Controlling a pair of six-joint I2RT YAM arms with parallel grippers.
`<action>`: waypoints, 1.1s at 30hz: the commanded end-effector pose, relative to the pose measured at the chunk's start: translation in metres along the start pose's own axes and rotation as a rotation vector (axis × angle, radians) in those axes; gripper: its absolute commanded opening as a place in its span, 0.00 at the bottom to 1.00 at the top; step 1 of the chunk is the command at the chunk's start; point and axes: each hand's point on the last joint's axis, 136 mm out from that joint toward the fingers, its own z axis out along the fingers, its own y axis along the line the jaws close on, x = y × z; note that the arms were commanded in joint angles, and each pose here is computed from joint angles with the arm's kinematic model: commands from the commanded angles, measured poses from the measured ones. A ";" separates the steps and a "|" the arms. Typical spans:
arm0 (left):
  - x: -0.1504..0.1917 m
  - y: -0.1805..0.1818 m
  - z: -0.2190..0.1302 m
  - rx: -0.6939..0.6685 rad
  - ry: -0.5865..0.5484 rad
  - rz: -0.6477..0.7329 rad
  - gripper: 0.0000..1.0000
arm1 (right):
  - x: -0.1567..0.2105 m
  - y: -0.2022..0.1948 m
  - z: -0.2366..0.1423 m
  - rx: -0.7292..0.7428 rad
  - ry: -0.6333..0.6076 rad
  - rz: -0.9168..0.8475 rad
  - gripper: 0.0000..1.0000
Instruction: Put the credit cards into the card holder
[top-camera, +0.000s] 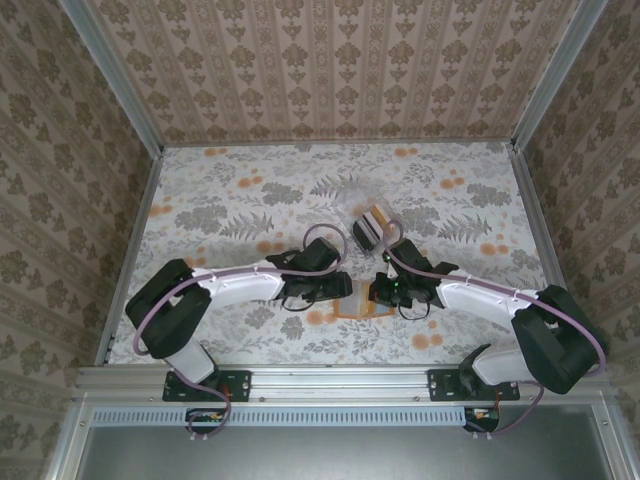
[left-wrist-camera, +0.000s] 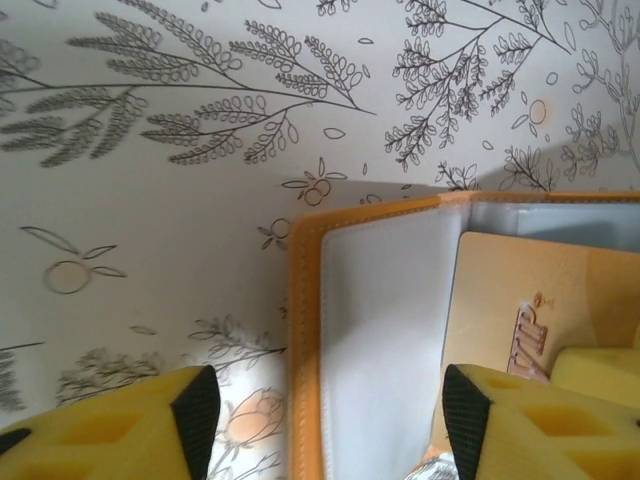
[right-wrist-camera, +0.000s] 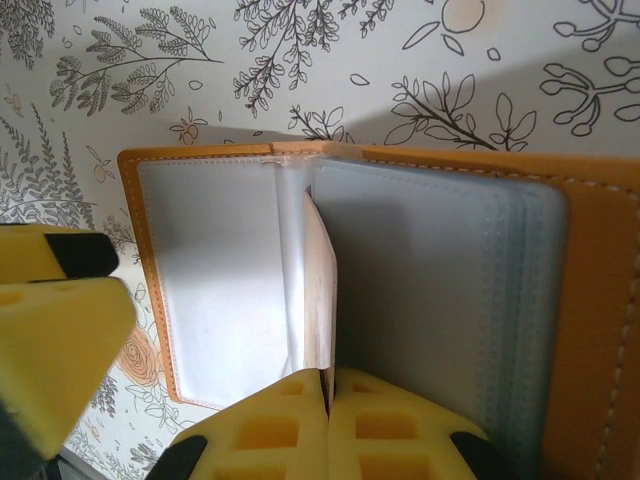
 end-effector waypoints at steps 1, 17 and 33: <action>0.003 0.002 0.008 -0.028 0.036 0.013 0.53 | 0.001 -0.006 -0.001 0.024 -0.004 0.001 0.00; 0.017 0.032 0.025 -0.172 0.109 0.010 0.25 | 0.015 -0.022 0.021 -0.012 0.091 -0.045 0.01; 0.015 0.042 0.017 -0.234 0.103 0.030 0.25 | 0.006 -0.025 0.025 -0.098 0.082 0.108 0.02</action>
